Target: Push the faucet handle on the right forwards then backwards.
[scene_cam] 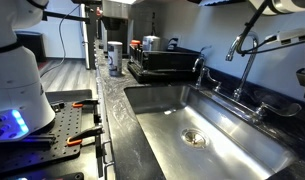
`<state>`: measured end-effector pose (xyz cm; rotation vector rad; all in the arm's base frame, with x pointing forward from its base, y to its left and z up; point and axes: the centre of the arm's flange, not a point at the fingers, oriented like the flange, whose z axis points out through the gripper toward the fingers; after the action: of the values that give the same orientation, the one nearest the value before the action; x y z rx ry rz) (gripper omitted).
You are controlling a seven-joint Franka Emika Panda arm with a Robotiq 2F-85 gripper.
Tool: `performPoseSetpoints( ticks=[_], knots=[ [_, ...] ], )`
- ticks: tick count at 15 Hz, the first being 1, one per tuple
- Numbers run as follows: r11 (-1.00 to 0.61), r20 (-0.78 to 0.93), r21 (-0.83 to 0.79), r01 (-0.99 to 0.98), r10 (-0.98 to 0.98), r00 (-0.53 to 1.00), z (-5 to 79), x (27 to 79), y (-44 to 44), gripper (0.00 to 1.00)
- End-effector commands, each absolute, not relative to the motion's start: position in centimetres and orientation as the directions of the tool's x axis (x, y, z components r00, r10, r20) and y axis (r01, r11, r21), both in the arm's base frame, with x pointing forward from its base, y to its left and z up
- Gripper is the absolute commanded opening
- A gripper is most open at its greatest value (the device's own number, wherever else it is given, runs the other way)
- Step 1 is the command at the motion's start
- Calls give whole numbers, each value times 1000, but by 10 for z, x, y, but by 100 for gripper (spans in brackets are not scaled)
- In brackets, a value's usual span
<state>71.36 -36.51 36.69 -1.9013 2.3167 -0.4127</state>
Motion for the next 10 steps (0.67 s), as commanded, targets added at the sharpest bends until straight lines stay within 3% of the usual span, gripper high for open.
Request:
performPoseSetpoints(
  ticks=[1,6,7,8,10],
  knots=[
    [148,94,-298,-943,-979,-183,383,705,-366,3],
    [114,91,-301,-947,-985,-148,411,674,-367,3],
    [103,85,-298,-949,-987,-134,418,667,-367,38],
    [90,90,-297,-951,-988,-122,423,661,-368,39],
    [64,84,-286,-956,-992,-91,432,650,-367,53]
  ],
)
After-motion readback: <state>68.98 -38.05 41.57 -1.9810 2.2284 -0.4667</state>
